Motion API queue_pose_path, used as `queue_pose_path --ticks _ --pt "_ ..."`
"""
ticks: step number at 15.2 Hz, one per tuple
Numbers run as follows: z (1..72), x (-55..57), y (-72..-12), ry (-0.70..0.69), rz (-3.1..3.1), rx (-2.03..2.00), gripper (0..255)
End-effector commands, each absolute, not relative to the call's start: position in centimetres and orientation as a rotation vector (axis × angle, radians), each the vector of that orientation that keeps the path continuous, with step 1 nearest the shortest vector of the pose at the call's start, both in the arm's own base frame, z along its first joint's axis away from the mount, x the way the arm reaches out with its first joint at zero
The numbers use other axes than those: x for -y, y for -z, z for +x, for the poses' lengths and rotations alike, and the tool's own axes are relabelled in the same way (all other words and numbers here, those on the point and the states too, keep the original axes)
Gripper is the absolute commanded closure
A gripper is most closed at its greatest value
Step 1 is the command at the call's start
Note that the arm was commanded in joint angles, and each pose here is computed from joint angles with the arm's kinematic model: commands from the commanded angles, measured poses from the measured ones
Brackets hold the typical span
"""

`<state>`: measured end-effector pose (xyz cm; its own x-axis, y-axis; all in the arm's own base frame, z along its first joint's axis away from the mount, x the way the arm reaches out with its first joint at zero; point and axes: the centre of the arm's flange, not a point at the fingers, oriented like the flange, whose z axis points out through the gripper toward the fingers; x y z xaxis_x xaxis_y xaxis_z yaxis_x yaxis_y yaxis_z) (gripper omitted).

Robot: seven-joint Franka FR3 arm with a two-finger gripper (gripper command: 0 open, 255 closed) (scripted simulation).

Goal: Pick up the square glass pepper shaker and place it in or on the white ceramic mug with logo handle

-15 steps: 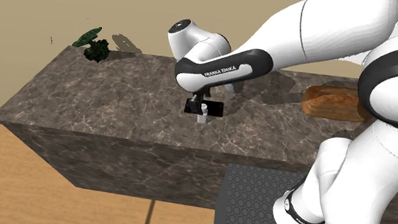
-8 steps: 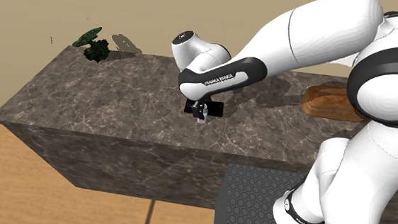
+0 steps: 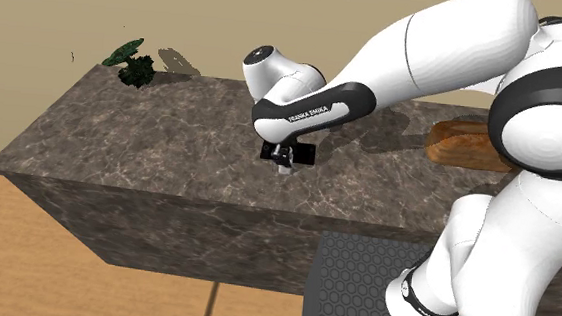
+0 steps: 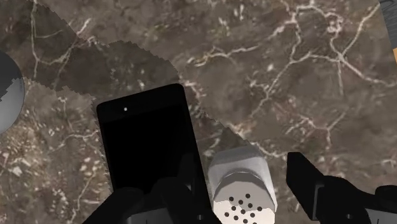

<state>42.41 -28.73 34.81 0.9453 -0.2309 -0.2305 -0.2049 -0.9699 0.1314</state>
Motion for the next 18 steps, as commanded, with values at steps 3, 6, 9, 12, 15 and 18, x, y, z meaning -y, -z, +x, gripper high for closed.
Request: queue_pose_path --ticks 3,6,9,12,15,18 --pt "42.4 28.7 -34.8 0.374 2.994 0.336 255" --pt "42.4 28.7 -34.8 0.374 2.994 0.336 255" --pt "42.4 28.7 -34.8 0.374 2.994 0.336 255" --pt "42.4 28.7 -36.4 0.374 2.994 0.336 255" --pt "42.4 28.7 -38.0 0.374 2.994 0.336 255" --pt "42.4 28.7 -39.6 0.374 2.994 0.336 255"
